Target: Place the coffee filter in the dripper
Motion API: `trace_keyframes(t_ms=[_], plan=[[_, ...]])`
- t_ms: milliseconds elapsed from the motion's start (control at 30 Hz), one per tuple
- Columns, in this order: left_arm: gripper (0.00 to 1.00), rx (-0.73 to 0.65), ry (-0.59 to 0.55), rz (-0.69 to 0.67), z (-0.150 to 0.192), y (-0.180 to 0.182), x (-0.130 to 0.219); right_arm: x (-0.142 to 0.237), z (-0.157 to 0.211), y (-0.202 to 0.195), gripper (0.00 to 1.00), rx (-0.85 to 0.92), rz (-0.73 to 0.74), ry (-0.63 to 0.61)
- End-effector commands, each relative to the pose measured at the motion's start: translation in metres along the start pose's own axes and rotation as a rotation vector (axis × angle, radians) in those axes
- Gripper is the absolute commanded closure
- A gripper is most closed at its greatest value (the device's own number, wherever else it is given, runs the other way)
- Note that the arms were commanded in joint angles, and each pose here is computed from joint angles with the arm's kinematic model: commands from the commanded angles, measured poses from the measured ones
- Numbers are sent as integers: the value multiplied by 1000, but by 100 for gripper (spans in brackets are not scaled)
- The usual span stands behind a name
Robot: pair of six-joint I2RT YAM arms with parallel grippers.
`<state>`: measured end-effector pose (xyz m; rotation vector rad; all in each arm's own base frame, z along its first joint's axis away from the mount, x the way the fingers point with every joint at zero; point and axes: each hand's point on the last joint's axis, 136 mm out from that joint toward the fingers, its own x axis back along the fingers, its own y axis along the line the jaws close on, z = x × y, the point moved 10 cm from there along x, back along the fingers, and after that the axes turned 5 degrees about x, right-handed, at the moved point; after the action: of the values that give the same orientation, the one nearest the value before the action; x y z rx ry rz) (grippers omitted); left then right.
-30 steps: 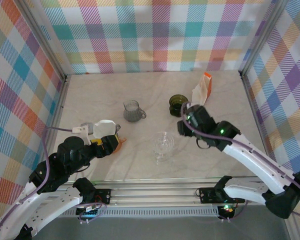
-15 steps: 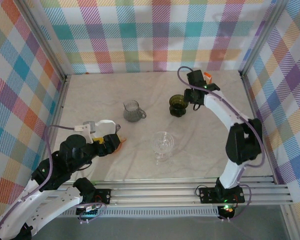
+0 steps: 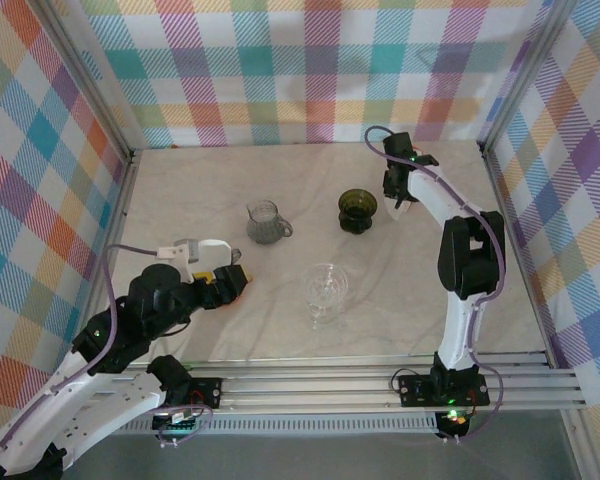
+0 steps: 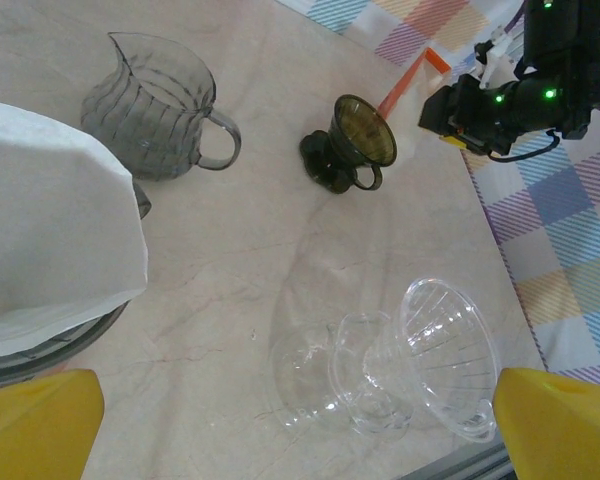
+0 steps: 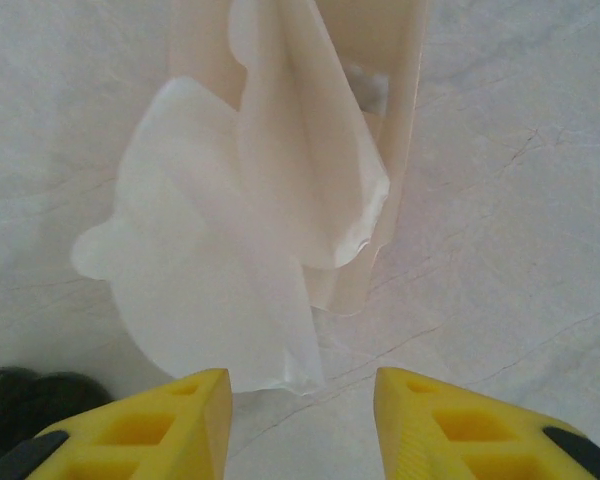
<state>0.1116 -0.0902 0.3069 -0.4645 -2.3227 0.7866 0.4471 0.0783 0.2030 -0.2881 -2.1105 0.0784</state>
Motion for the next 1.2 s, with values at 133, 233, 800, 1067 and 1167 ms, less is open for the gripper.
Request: trace_keyframes(t_ms=[133,233,800,1067,1167], plan=[[0,-23,3,19,1,-3,-6,-15,-7,3,58,60,17,1],[0,-24,3,14,1,-3,-8,-22,-6,5,60,72,23,12],[0,-13,15,13,3,-2,-12,-7,3,-1,100,118,11,-24],[0,-3,21,35,3,-3,-6,52,15,-3,100,123,-33,-100],[0,2,17,44,3,-3,-3,82,24,-6,100,121,-55,-133]])
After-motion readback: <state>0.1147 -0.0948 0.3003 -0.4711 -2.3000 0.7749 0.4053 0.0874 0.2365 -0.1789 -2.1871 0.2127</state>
